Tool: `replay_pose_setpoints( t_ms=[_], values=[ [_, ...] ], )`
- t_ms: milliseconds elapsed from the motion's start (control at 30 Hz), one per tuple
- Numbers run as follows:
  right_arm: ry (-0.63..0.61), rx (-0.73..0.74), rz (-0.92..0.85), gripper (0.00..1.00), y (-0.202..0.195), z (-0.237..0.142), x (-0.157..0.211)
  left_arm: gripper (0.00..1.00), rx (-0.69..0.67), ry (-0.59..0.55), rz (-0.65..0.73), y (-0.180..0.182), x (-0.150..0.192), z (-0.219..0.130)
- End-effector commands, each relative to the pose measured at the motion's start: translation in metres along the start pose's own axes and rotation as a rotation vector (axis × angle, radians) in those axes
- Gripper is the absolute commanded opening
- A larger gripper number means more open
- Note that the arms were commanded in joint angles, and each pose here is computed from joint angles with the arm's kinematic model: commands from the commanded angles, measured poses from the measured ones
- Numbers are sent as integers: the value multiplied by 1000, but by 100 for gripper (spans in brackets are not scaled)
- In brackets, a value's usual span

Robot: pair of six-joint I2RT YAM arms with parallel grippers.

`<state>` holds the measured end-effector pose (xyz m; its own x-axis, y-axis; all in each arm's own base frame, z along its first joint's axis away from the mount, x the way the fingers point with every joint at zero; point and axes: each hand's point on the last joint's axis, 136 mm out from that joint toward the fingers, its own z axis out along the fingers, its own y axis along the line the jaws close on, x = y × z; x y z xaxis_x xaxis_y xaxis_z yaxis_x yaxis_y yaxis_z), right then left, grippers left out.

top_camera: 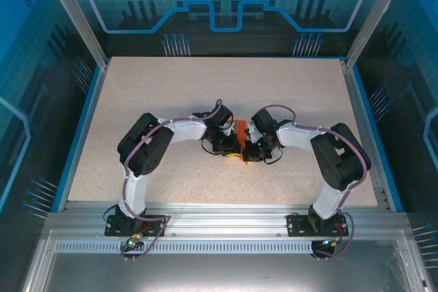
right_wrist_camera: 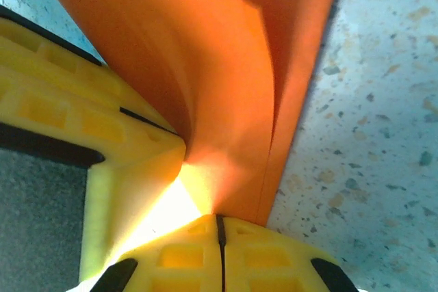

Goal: Fold a paper plane with a square sheet of paper (fold left side to right side)

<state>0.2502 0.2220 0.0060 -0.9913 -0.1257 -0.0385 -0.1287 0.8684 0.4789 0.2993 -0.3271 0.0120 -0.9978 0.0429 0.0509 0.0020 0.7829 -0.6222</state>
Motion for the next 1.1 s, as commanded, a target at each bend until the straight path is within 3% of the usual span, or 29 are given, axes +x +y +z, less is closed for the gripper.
replay_pose_setpoints(
  t_ms=[0,433,600,867,967,1067],
  values=[
    [189,204,87,6,-56,22,56,16,-189,-77,-91,74,-31,-8],
    [187,193,87,6,-56,22,59,17,-237,-168,-168,122,-79,-44],
    [132,103,37,9,-36,18,46,17,-205,-193,-163,117,-85,-61],
    [-102,35,-126,27,5,-38,-1,34,-147,-319,-115,84,-75,-127],
    [-182,22,-161,37,12,-61,-19,40,-87,-336,-117,73,-59,-135],
    [-202,19,-186,39,15,-66,-30,49,-22,-327,-117,61,-43,-130]
  ],
)
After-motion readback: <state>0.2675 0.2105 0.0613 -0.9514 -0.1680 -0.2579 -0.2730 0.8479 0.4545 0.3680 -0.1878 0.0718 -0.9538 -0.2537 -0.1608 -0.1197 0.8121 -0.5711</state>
